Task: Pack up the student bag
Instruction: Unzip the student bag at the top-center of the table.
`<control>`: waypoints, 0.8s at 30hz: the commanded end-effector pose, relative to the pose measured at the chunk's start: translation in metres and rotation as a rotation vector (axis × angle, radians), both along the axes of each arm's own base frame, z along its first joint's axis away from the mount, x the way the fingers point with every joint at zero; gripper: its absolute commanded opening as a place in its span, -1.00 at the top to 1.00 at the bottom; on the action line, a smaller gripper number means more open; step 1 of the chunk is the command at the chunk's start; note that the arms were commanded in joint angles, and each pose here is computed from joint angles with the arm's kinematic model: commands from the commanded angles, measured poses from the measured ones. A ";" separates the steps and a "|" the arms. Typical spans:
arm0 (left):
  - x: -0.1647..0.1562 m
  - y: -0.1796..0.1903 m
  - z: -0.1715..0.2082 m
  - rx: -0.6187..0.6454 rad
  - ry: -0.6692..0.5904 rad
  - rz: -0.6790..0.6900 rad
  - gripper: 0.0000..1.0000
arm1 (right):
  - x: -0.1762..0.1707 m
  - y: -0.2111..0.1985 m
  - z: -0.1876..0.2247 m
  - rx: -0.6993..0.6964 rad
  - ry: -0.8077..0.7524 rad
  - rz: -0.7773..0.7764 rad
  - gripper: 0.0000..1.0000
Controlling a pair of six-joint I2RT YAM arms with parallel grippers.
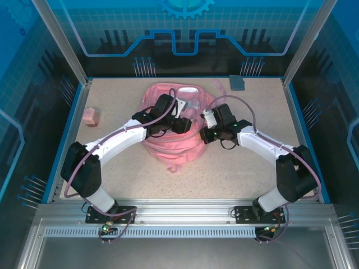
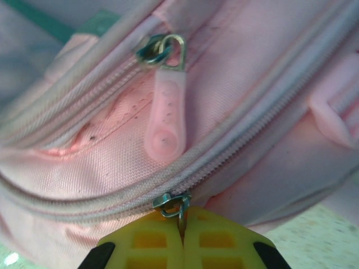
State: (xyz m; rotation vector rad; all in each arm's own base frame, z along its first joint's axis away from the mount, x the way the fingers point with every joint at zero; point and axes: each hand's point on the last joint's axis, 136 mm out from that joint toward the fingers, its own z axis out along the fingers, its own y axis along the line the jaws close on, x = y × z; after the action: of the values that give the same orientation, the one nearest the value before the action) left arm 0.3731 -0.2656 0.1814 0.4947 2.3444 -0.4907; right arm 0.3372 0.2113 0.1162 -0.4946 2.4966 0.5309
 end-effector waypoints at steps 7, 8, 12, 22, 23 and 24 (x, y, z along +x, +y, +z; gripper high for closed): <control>-0.019 -0.006 -0.017 0.103 0.019 -0.304 -0.40 | 0.024 -0.044 -0.008 -0.029 0.054 -0.201 1.00; -0.019 -0.007 -0.022 0.114 0.018 -0.326 -0.40 | 0.026 -0.046 -0.008 -0.024 0.057 -0.208 1.00; -0.015 -0.010 -0.039 0.170 0.007 -0.386 -0.38 | 0.032 -0.049 -0.006 -0.004 0.067 -0.223 1.00; 0.009 -0.014 -0.065 0.296 -0.051 -0.397 -0.06 | 0.036 -0.048 -0.001 0.019 0.080 -0.216 1.00; 0.014 -0.012 -0.067 0.311 -0.060 -0.383 0.03 | 0.036 -0.048 -0.001 0.020 0.081 -0.214 1.00; 0.017 -0.012 -0.067 0.322 -0.069 -0.370 0.17 | 0.035 -0.047 -0.002 0.020 0.085 -0.211 1.00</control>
State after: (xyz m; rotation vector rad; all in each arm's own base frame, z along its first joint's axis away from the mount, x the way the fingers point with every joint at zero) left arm 0.3707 -0.2760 0.1120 1.0897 2.3291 -0.3542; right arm 0.3636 0.1657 0.1049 -0.2335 2.5948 0.4788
